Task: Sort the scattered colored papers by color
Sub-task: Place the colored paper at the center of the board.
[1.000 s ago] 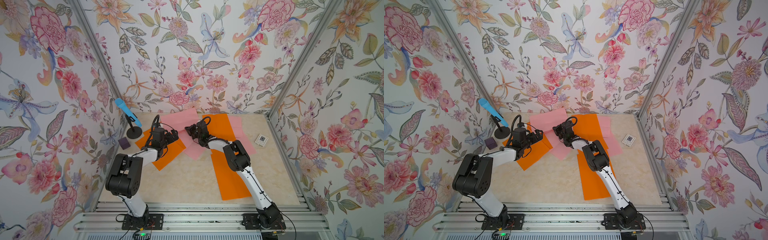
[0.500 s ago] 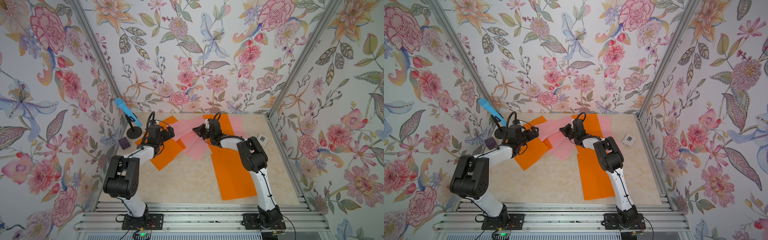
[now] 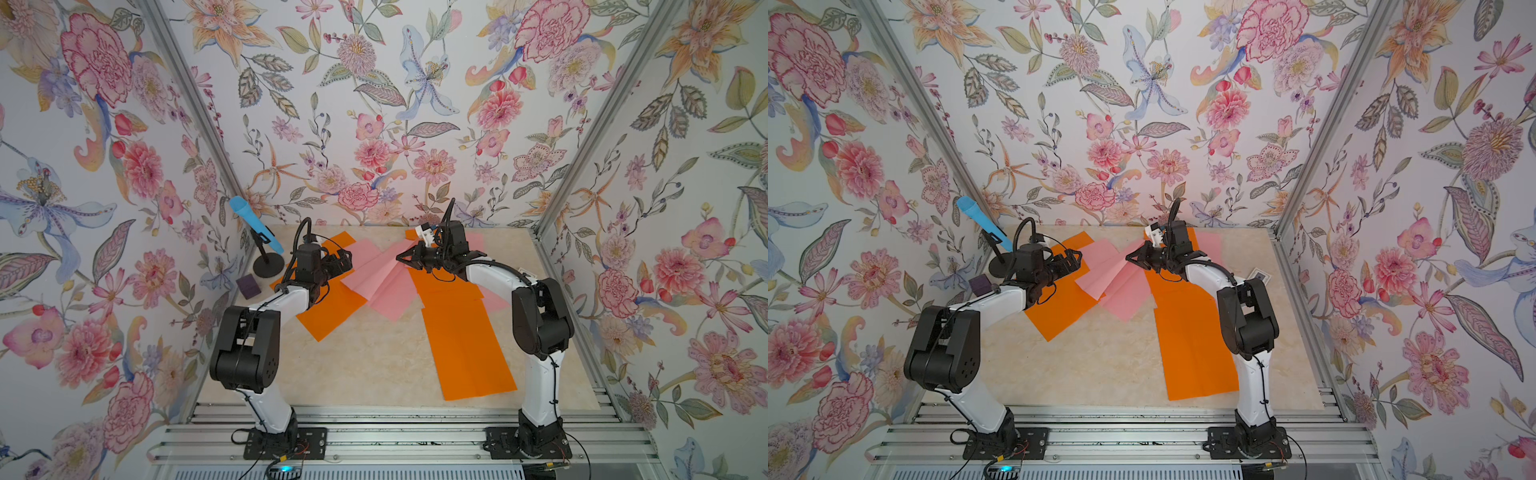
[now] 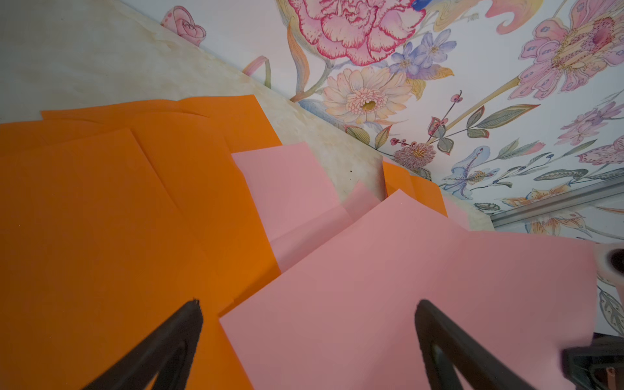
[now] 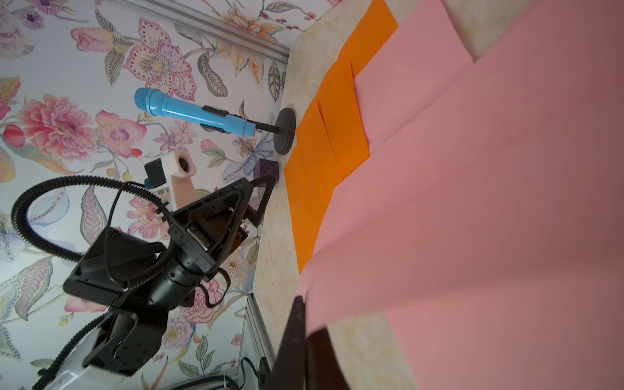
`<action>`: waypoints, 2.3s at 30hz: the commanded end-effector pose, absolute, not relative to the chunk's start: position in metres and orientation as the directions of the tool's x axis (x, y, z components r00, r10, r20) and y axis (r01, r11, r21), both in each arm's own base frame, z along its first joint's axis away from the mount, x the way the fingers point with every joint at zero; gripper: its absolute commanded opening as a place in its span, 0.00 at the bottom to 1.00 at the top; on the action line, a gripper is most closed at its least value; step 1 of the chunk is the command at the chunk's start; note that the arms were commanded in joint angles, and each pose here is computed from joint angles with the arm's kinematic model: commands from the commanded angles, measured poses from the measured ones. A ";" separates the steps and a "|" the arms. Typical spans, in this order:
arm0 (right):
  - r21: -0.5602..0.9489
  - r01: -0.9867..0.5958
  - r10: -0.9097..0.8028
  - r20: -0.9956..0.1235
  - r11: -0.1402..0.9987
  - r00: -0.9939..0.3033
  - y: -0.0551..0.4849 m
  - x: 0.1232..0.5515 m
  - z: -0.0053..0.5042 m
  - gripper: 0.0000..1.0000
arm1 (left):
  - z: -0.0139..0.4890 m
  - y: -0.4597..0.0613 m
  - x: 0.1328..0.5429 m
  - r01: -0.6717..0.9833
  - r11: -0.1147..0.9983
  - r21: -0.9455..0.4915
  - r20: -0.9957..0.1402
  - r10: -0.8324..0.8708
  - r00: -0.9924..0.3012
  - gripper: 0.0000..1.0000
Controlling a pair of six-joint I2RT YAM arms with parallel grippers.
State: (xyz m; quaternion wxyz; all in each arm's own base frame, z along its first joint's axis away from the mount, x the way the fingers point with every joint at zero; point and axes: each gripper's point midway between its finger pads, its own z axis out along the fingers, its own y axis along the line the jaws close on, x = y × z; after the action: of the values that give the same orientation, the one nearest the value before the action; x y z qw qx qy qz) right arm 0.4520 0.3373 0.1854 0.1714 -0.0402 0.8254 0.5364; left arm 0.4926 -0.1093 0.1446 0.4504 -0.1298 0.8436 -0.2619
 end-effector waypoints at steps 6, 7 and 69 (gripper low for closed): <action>0.847 -0.346 -0.128 -0.322 0.403 -0.938 0.308 0.334 0.183 0.00 | 0.120 -0.141 0.475 0.129 0.743 -0.657 -0.602 -0.414 -0.682 1.00; 0.839 -0.332 -0.132 -0.305 0.432 -0.943 0.301 0.325 0.173 0.00 | 0.117 -0.143 0.471 0.133 0.734 -0.666 -0.591 -0.411 -0.694 1.00; 0.687 -0.359 -0.432 -0.072 0.632 -0.899 0.338 0.279 0.033 0.58 | 0.114 -0.124 0.372 0.085 0.894 -0.440 -0.619 -0.233 -0.750 1.00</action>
State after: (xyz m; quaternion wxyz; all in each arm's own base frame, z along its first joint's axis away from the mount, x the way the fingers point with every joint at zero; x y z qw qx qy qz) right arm 0.2716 0.3477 0.0349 -0.0587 -0.2211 0.8877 0.3996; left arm 0.3715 -0.1378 0.1055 0.3347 -0.0340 0.9070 -0.2533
